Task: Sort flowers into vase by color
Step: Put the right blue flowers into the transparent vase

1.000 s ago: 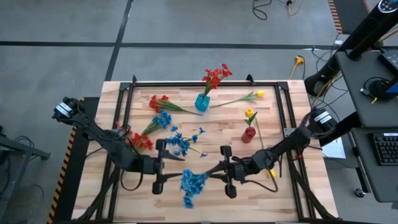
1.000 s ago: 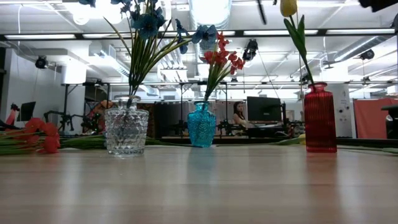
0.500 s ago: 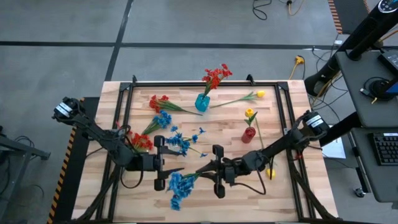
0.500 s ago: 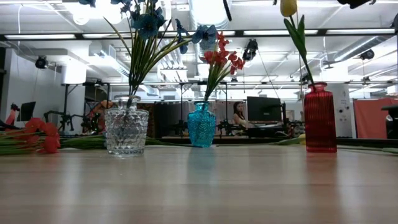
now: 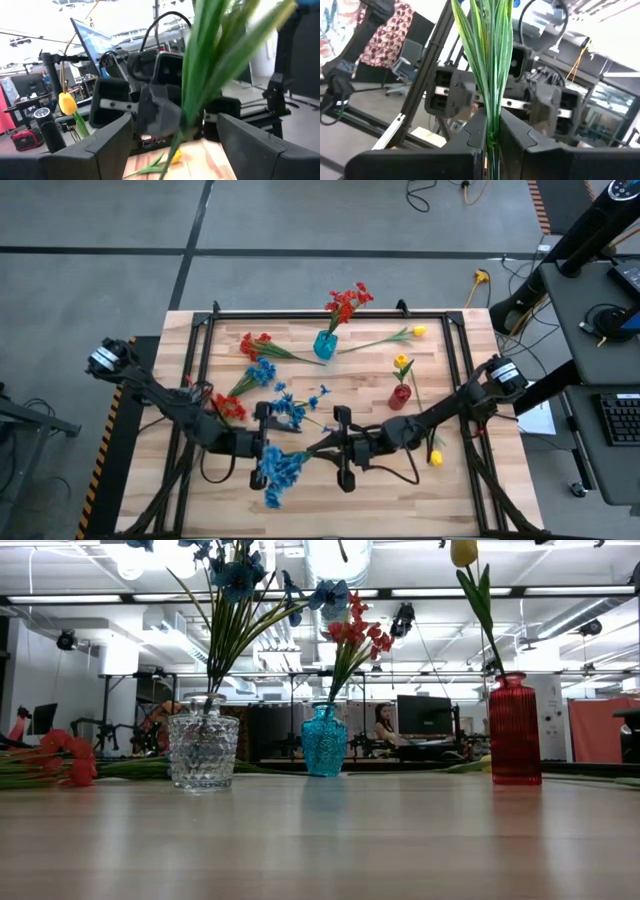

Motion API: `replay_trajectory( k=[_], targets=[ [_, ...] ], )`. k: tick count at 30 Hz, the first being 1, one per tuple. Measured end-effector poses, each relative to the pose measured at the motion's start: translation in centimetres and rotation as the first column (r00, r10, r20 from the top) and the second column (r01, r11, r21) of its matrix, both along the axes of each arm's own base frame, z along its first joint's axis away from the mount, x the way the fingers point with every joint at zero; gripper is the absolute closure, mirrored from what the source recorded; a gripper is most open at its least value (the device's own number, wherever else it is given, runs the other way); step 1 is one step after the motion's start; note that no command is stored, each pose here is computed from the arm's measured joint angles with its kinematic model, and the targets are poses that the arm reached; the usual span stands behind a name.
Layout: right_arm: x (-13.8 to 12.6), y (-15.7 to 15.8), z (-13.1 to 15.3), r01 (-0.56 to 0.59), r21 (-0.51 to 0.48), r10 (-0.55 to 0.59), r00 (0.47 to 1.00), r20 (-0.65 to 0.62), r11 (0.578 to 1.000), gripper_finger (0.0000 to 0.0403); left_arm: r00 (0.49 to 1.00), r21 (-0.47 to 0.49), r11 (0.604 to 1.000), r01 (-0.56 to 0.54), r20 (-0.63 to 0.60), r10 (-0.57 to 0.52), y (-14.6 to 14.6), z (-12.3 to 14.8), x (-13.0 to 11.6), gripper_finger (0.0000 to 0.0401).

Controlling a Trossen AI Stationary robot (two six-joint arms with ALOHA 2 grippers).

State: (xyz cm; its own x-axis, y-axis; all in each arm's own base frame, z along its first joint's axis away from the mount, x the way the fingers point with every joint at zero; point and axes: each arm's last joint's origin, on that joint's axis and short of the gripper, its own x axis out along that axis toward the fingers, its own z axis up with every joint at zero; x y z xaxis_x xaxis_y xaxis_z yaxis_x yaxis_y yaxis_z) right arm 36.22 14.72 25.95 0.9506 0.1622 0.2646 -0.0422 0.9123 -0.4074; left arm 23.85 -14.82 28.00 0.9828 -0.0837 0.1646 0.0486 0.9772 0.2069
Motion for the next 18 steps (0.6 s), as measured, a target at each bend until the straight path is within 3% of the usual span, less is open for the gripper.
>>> replay_trajectory(
  k=[10, 18],
  targets=[
    [1.5, 0.3, -0.1, 0.003, -0.016, -0.004, 0.994, -0.106, 1.000, 0.0375, 0.999, 0.031, 0.999, 0.014, 0.029, -0.014, -0.6, -0.2, 1.4, 0.0144],
    [2.2, 0.5, -0.5, 0.005, -0.032, -0.009, 0.990, -0.139, 0.999, 0.0374, 1.000, 0.046, 0.999, 0.009, 0.025, -0.010, -0.9, 0.0, 1.7, 0.0178]
  ],
)
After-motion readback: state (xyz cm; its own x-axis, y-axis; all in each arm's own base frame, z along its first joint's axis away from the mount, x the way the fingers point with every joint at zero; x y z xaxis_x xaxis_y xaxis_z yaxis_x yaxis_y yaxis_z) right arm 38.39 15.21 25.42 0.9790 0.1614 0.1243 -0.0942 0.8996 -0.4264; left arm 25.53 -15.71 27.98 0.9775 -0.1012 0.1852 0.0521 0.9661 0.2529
